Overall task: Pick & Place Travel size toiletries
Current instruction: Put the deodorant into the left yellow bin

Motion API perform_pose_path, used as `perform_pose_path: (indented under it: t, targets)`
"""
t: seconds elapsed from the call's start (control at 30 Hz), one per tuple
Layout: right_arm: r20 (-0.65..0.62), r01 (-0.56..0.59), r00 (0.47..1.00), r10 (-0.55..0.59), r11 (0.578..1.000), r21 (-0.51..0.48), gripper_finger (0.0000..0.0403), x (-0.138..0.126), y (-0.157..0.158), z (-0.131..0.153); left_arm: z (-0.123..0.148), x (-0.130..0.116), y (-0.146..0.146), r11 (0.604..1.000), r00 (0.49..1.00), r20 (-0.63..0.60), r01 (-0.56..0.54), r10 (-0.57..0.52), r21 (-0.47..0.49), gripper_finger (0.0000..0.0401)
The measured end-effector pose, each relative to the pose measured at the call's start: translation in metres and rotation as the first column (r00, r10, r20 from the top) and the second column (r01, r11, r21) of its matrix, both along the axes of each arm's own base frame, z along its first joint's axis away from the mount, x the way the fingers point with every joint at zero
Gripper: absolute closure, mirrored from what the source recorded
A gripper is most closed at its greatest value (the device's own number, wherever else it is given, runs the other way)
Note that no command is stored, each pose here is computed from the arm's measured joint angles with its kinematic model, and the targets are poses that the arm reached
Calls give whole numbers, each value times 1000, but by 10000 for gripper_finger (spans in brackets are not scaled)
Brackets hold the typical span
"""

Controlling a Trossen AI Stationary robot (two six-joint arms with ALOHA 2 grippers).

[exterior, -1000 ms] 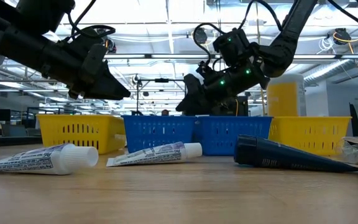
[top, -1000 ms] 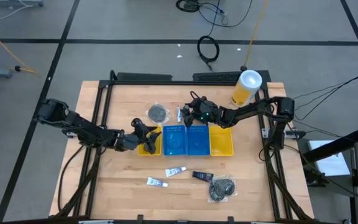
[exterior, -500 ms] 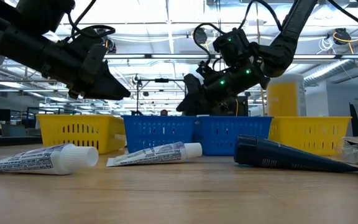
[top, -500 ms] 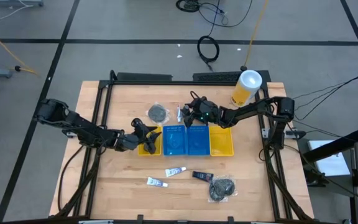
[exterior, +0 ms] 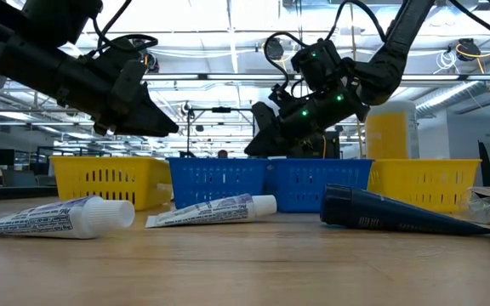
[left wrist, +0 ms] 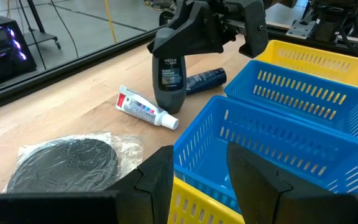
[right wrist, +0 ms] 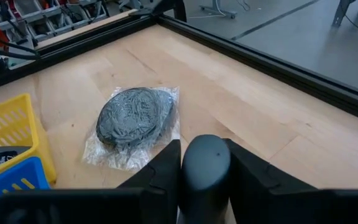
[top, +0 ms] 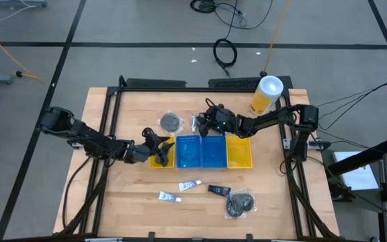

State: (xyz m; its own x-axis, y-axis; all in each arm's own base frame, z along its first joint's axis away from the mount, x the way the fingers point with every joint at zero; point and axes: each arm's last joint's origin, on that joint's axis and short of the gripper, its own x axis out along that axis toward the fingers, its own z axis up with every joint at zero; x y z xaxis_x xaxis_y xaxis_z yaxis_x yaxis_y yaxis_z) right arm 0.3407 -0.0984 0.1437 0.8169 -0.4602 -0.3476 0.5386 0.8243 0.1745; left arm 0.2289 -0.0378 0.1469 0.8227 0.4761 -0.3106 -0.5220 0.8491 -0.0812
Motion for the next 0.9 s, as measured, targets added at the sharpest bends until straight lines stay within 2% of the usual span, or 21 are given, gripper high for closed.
perform_pose_path:
  t: [0.37,0.67,0.9]
  targets:
    - [17,-13,1000,13,1000,-28,313,-2,1,10,0,0,0,1000,1000,1,0,0,-1,254]
    - [94,-69,993,74,996,-52,313,-11,8,51,5,2,-1,1000,998,56,4,-3,-6,254]
    - [145,-134,978,150,985,-112,313,-22,31,88,8,3,-1,1000,997,82,9,-8,-10,253]
